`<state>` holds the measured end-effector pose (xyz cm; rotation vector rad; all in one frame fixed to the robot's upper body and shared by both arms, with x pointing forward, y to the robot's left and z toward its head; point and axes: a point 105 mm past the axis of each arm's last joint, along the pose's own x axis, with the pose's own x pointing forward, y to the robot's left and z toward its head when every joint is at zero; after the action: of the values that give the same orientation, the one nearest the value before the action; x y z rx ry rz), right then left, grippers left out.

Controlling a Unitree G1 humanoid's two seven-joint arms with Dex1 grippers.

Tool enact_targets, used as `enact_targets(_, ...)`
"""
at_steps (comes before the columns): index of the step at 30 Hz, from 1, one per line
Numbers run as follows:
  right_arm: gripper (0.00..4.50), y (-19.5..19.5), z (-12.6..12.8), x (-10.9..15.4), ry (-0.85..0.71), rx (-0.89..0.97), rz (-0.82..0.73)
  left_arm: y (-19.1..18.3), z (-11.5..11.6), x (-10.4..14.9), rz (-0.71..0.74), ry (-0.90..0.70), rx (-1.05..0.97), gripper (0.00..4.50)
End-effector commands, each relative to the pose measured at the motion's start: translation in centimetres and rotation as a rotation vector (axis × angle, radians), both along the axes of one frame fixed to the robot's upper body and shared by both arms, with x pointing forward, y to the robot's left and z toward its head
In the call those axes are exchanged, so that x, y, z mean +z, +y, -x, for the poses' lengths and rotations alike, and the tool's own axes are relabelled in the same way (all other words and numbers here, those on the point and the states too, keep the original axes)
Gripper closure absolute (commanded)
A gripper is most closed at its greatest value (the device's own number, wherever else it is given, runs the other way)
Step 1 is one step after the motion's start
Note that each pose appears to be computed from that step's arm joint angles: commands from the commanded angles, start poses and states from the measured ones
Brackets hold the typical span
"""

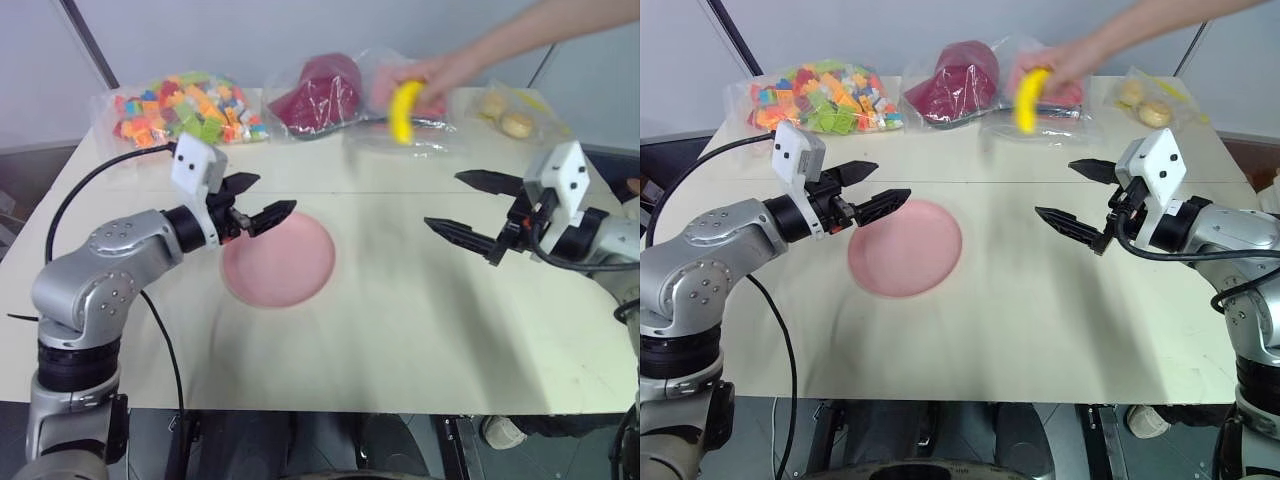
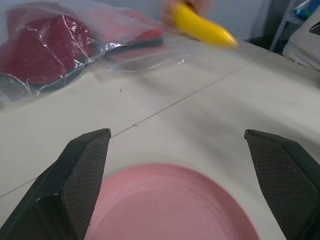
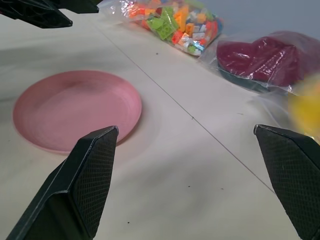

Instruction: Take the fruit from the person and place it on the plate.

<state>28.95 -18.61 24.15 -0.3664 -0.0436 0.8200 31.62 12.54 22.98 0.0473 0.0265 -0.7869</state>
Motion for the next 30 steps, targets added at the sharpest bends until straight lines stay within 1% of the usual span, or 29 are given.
enact_targets(1, 0.06, 0.1, 0.3, 1.0, -0.052, 0.005, -0.003, 0.4, 0.0, 1.5, 0.012, -0.058, 0.016, 0.00)
enact_targets(5, 0.06, 0.2, 0.3, 1.0, -0.053, 0.006, -0.003, 0.5, -0.3, 2.0, 0.064, -0.055, 0.041, 0.00)
enact_targets(11, 0.06, 0.4, 0.2, 1.0, -0.055, 0.008, 0.000, 0.7, -1.6, 3.6, 0.208, -0.033, 0.087, 0.00)
enact_targets(15, 0.06, 0.6, 0.2, 1.1, -0.060, 0.012, 0.000, -0.3, -2.5, 4.1, 0.286, -0.003, 0.062, 0.00)
enact_targets(18, 0.06, 0.7, 0.1, 1.1, -0.063, 0.014, -0.001, -1.2, -3.2, 4.0, 0.318, 0.023, 0.031, 0.00)
enact_targets(21, 0.06, 0.9, 0.1, 1.1, -0.067, 0.017, -0.002, -2.4, -4.1, 3.9, 0.337, 0.046, -0.004, 0.00)
enact_targets(24, 0.06, 1.1, 0.1, 1.3, -0.076, 0.020, -0.003, -3.4, -5.5, 3.6, 0.354, 0.067, -0.024, 0.00)
enact_targets(30, 0.06, 1.3, 0.3, 1.3, -0.088, 0.010, -0.005, -5.1, -8.0, 4.0, 0.402, 0.093, -0.068, 0.00)
